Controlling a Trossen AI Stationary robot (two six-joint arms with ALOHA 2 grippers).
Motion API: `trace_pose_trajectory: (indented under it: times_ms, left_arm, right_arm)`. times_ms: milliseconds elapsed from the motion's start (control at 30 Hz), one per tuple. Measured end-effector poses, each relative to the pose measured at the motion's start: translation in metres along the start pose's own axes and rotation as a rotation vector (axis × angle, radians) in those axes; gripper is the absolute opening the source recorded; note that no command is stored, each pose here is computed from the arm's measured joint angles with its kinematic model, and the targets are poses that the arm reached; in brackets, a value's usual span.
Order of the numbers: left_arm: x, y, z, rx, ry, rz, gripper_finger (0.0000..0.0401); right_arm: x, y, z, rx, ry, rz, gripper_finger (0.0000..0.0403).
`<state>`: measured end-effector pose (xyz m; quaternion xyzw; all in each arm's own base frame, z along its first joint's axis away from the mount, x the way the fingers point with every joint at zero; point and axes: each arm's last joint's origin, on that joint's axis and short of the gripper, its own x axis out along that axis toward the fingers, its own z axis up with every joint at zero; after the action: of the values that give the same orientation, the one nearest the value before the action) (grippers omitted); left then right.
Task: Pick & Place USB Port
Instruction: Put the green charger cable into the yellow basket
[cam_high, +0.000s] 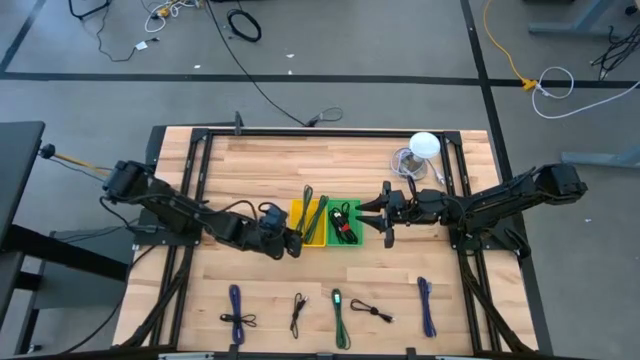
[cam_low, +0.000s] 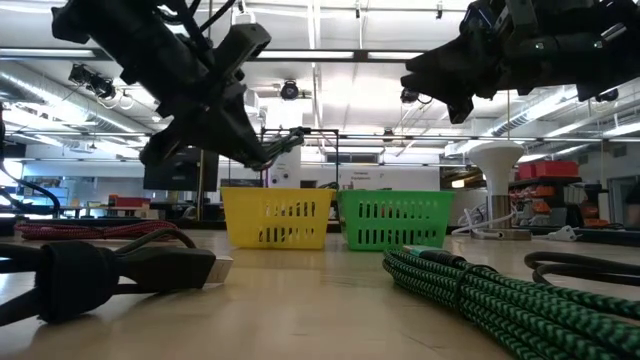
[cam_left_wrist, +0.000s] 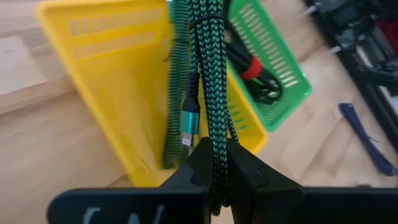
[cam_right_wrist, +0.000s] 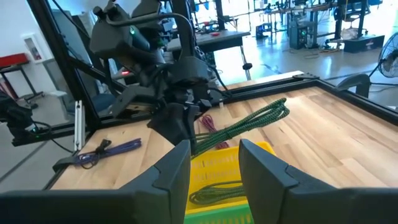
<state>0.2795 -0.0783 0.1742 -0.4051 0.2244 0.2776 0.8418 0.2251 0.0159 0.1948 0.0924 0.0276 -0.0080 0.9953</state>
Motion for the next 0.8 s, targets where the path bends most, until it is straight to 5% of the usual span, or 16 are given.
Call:
trace_pose_trajectory:
  times_ms: [300, 567, 800]
  left_arm:
    - [0.007, 0.002, -0.001, 0.013, 0.011, 0.009, 0.0022]
    - [0.010, 0.004, 0.001, 0.025, 0.057, 0.004, 0.0104]
    - [0.013, 0.006, 0.006, 0.040, 0.046, 0.014, 0.0130]
  right_arm:
    - [0.000, 0.000, 0.000, -0.001, 0.002, 0.000, 0.0136]
    - [0.000, 0.000, 0.000, -0.003, 0.003, 0.004, 0.0136]
    - [0.000, 0.000, 0.000, -0.004, 0.006, 0.004, 0.0136]
